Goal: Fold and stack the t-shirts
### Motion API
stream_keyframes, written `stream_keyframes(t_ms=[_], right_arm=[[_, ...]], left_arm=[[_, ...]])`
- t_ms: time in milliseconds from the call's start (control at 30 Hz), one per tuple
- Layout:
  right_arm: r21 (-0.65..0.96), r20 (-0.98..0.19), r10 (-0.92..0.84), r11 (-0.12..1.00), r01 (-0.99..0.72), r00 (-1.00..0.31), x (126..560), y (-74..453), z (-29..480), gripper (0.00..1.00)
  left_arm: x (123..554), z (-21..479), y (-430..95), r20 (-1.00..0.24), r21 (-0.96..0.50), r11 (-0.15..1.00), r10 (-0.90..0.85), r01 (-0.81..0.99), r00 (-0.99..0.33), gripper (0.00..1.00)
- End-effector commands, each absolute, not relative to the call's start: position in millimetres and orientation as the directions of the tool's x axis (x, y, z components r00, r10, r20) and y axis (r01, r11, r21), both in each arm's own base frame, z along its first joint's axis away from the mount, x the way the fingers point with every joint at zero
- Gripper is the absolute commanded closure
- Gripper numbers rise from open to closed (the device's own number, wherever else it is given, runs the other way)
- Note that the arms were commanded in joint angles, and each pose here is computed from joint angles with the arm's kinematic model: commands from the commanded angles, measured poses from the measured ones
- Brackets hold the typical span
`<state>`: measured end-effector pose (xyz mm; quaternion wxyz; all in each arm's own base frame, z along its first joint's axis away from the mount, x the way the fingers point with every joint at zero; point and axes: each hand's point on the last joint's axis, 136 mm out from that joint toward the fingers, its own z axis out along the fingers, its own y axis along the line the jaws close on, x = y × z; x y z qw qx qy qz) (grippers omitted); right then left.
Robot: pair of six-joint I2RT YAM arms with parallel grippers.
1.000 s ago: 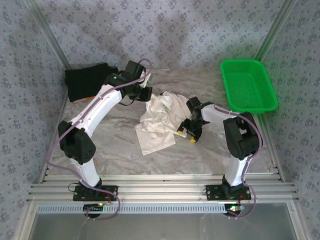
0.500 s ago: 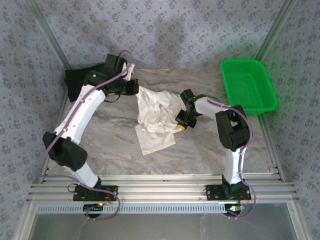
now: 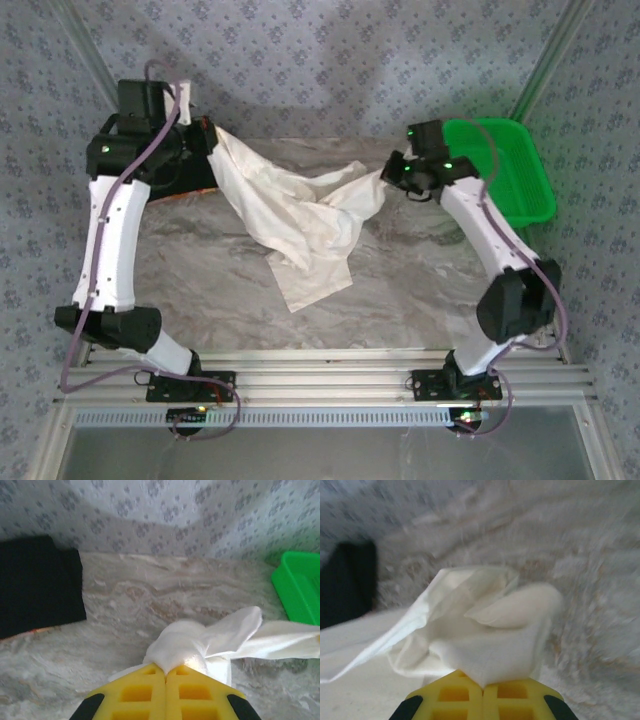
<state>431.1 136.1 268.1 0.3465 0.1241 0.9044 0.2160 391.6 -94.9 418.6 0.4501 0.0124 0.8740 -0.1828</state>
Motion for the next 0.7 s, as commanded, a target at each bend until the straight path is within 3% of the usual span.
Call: stream_keyframes(t_ms=[0, 267, 400, 667], right_arm=[[0.402, -0.588, 0.313, 0.913, 0.066, -0.746, 409.6, 104.8, 277.3, 1.00], [0.368, -0.711, 0.316, 0.929, 0.051, -0.628, 401.8, 57.0, 345.1, 1.00], [0.435, -0.750, 0.371, 0.900, 0.014, -0.548, 399.9, 48.8, 381.1, 1.00], [0.560, -0.810, 0.471, 0.798, -0.225, -0.349, 394.1, 53.8, 487.3, 1.00]], left_arm=[[380.3, 445.8, -82.4, -0.834, -0.278, 0.943, -0.141, 0.185, -0.534, 1.00], [375.1, 491.9, -64.3, -0.896, -0.251, 0.955, -0.168, 0.156, -0.411, 1.00], [367.8, 513.3, -63.9, -0.913, -0.265, 0.950, -0.191, 0.167, -0.361, 1.00], [338.9, 562.7, -66.1, -0.946, -0.279, 0.933, -0.225, 0.227, -0.235, 1.00]])
